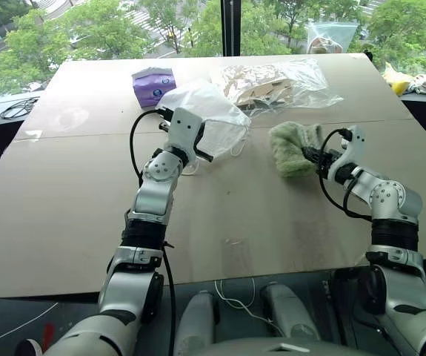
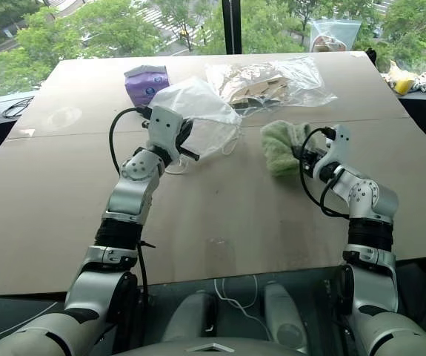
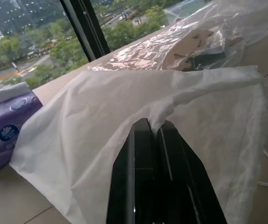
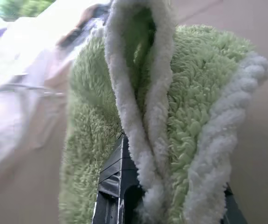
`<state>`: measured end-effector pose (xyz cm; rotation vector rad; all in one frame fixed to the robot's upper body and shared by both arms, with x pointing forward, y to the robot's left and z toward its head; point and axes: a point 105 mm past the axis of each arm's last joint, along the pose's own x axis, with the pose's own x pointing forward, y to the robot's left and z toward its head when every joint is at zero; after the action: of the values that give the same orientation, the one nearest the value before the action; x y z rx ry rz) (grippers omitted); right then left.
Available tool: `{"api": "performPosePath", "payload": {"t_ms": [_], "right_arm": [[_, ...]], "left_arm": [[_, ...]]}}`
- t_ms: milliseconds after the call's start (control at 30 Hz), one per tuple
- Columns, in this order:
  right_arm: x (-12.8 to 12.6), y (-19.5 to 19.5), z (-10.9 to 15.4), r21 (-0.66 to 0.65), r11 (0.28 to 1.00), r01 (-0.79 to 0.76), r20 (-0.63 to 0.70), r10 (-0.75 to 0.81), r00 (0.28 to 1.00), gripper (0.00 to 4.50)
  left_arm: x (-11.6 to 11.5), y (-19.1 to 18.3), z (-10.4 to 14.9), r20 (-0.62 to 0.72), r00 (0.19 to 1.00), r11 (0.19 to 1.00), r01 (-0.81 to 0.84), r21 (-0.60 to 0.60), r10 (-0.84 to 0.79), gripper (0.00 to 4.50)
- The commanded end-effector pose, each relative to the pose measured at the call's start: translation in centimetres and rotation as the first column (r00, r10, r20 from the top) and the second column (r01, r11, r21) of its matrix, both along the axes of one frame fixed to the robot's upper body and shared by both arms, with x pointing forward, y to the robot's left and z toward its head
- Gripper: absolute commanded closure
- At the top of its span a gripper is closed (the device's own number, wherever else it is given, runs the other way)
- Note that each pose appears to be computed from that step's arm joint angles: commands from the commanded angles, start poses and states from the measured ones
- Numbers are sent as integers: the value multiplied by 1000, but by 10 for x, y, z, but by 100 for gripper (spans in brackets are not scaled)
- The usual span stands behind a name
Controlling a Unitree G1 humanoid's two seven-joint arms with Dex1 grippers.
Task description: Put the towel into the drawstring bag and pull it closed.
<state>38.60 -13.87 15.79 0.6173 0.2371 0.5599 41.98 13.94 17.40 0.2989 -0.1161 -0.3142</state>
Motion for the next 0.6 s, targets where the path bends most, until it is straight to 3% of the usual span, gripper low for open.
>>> {"api": "performPosePath", "payload": {"t_ms": [33,200,333,467,600], "right_arm": [[-34,29,59,118,972,-201,203,175,964,443],[-51,63,51,103,957,-270,169,251,953,443],[-53,79,26,72,962,-262,90,256,963,443],[-35,71,7,90,990,-110,-1,111,994,443],[-25,69,13,203,979,-19,-26,25,999,443]], "left_arm": [[-4,-9,19,37,997,997,68,-30,-67,450],[-10,-21,31,46,981,981,188,-51,-186,450],[-10,-19,44,24,975,955,223,-194,-223,450],[-15,-23,51,-24,954,899,273,-342,-298,450],[-23,-33,46,-88,926,867,307,-392,-367,450]]}}
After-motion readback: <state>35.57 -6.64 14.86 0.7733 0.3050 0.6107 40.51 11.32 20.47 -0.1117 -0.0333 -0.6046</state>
